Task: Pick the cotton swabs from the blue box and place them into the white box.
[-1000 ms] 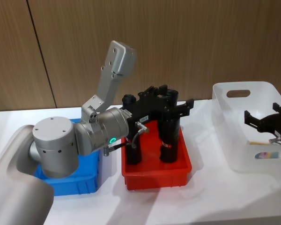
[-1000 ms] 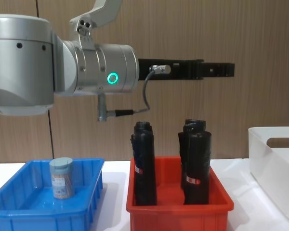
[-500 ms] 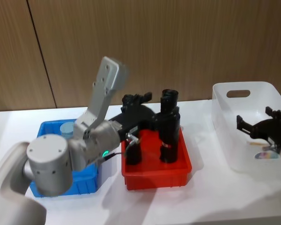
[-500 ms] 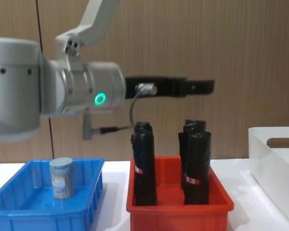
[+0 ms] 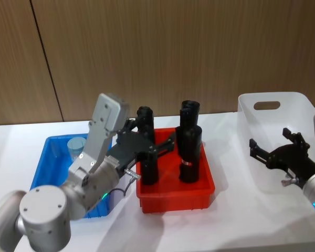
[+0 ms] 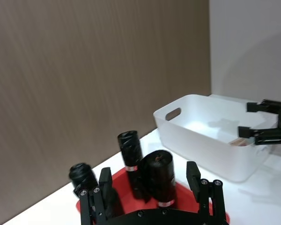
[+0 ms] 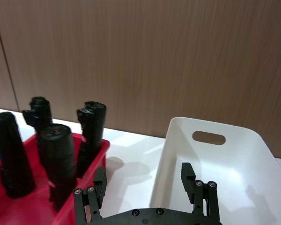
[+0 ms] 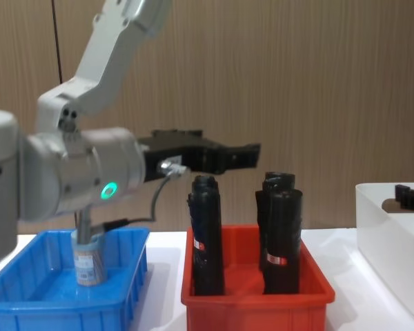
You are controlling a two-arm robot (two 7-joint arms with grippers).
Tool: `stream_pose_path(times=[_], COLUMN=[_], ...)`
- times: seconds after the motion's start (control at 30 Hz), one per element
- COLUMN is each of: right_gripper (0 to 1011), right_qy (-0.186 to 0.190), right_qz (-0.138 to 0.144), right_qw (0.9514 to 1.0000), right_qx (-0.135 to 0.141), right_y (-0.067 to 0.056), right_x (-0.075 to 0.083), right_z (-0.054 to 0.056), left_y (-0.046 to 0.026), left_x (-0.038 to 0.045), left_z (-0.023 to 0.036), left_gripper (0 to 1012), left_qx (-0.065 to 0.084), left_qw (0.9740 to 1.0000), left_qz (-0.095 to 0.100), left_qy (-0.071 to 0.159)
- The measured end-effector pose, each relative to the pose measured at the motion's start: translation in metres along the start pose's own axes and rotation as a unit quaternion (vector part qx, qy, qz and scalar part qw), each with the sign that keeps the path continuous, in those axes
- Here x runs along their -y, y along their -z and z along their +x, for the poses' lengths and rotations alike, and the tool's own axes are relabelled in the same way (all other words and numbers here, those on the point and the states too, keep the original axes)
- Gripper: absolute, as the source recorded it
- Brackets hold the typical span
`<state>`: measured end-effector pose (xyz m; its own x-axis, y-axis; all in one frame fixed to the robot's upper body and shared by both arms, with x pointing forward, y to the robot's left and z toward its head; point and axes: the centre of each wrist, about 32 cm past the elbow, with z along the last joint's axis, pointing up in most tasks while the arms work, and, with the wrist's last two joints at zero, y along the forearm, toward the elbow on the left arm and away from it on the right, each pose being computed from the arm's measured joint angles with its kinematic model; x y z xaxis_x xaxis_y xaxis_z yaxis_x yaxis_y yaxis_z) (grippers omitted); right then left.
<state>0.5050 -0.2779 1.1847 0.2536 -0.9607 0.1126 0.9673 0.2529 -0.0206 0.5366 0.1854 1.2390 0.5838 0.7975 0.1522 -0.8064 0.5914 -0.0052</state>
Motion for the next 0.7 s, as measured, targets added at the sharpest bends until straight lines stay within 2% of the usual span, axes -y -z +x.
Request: stream_pose_path(times=[0.1, 0.17, 0.3, 0.4, 0.5, 0.7], right_gripper=[1002, 1002, 1002, 1002, 1002, 1002], right_qy=[-0.005, -0.009, -0.017, -0.025, -0.029, -0.038], right_qz=[0.005, 0.01, 0.019, 0.027, 0.032, 0.041], right_qw=[1.0, 0.9999, 0.9996, 0.9991, 0.9988, 0.9979], right_qx=[-0.003, -0.006, -0.012, -0.019, -0.023, -0.033], right_y=[0.0, -0.001, -0.002, -0.004, -0.005, -0.008], right_x=[0.005, 0.011, 0.02, 0.029, 0.035, 0.046], right_z=[-0.006, -0.013, -0.023, -0.034, -0.04, -0.051], left_y=[0.0043, 0.0099, 0.0154, 0.0218, 0.0261, 0.0303], left_x=[-0.0053, -0.0125, -0.0196, -0.0286, -0.035, -0.0419], left_z=[-0.0022, -0.0057, -0.0089, -0.0135, -0.0167, -0.0202], left_gripper=[1004, 1004, 1004, 1004, 1004, 1004], left_qx=[0.007, 0.016, 0.024, 0.034, 0.042, 0.049], left_qw=[0.9999, 0.9994, 0.9986, 0.9972, 0.9959, 0.9943], left_qz=[-0.002, -0.005, -0.008, -0.012, -0.016, -0.02], left_qy=[-0.013, -0.03, -0.046, -0.065, -0.079, -0.093])
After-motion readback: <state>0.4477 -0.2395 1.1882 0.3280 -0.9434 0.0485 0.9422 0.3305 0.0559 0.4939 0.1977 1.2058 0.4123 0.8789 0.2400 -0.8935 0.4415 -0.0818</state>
